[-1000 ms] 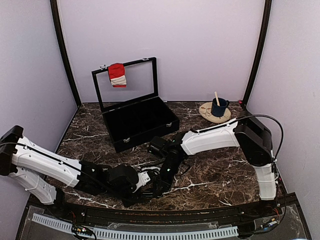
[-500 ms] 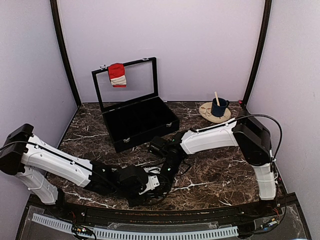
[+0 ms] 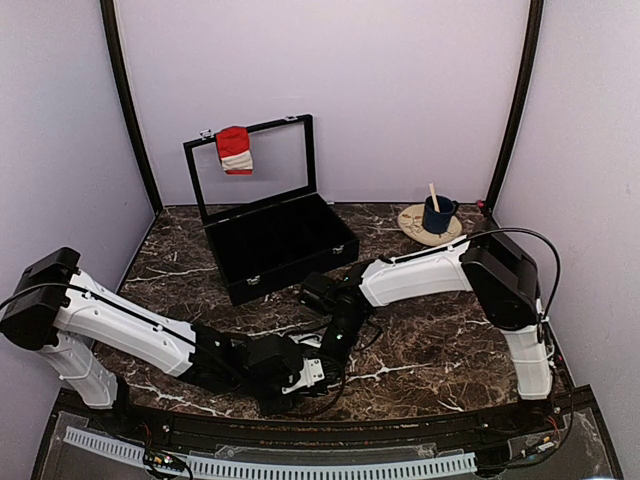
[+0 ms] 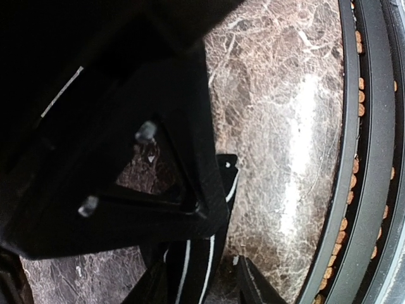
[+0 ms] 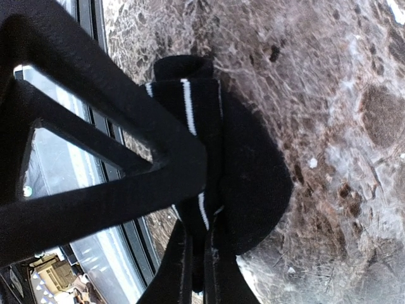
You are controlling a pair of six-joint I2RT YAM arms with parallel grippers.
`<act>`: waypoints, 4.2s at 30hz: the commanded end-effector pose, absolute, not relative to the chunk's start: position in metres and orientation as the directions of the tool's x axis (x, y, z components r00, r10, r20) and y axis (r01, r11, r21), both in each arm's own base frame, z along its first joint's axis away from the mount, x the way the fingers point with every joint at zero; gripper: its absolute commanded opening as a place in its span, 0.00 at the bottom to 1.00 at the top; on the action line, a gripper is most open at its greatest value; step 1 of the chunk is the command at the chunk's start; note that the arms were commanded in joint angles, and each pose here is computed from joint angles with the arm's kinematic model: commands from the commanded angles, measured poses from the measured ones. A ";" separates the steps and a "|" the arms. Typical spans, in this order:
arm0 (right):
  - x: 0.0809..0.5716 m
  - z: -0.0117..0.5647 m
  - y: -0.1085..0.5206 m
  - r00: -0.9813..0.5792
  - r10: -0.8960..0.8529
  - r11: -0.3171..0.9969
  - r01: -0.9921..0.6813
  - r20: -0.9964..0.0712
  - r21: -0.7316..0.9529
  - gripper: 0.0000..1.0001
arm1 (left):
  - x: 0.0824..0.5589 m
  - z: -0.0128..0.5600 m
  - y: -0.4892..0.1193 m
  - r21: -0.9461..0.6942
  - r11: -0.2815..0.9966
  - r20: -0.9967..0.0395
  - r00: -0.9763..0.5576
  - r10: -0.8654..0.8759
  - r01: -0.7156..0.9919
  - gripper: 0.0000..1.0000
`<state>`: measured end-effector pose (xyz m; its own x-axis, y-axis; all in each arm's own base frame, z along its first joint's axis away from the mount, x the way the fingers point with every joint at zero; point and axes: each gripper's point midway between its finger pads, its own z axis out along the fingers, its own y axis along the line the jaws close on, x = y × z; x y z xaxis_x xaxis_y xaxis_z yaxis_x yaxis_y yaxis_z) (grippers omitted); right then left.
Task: Roll the socks
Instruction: Pick up the sock from the corner of the board.
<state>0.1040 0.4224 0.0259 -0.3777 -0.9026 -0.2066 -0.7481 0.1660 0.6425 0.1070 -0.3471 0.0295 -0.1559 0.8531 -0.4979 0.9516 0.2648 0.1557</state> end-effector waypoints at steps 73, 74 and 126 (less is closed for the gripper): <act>0.136 0.026 0.388 -0.531 -0.829 0.308 -0.696 -0.176 0.649 0.29 | 0.090 -0.023 -0.333 0.028 0.237 -0.315 -0.217 0.924 0.971 0.00; 0.137 0.026 0.388 -0.533 -0.827 0.310 -0.698 -0.180 0.645 0.30 | 0.090 -0.023 -0.332 0.028 0.243 -0.313 -0.223 0.923 0.970 0.00; 0.191 0.061 0.376 -0.643 -0.675 0.439 -0.744 -0.361 0.504 0.35 | 0.258 0.129 -0.294 0.141 0.779 -0.554 -0.603 0.574 0.611 0.00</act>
